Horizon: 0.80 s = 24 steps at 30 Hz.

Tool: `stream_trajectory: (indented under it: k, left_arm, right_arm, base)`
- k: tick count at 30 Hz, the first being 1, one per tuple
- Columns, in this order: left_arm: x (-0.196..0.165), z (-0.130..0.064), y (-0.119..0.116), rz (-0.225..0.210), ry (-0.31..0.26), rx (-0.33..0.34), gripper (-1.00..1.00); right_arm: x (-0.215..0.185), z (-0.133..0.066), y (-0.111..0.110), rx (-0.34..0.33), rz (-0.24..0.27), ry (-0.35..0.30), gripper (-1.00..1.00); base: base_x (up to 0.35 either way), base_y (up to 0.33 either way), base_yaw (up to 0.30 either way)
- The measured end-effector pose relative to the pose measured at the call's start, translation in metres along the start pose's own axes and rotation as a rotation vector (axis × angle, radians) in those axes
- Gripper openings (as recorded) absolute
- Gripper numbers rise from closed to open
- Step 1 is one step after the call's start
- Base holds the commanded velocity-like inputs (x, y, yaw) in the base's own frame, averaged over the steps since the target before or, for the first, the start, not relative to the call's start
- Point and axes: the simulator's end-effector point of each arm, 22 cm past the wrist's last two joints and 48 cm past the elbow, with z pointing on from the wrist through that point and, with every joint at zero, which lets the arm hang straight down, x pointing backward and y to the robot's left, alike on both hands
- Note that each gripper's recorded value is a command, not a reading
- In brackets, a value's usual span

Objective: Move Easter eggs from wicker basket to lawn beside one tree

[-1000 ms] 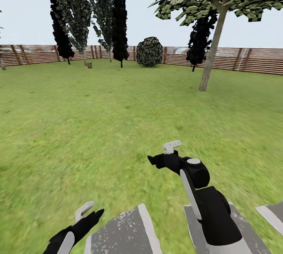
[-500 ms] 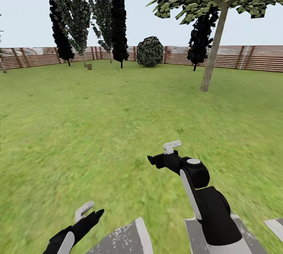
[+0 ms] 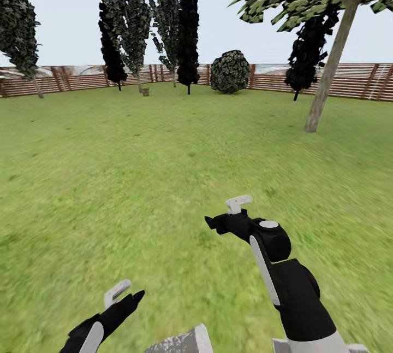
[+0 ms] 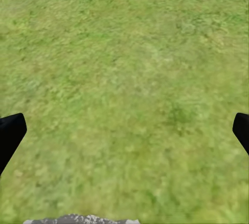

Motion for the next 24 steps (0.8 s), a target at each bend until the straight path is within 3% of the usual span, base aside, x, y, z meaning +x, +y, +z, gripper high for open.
stream_trajectory:
  k: [7,24]
  left_arm:
    - [0.0000,0.0001,-0.0001,0.000,0.000,0.000,1.00]
    - [0.0001,0.0001,0.0002,0.000,0.000,-0.001,1.00]
  right_arm:
    - [0.0001,-0.0001,-0.0006,0.001,0.001,0.000,1.00]
    - [0.0002,-0.0002,-0.0014,0.002,0.000,0.000,1.00]
  base:
    - [0.334,-0.084,0.109]
    - [0.334,-0.084,0.006]
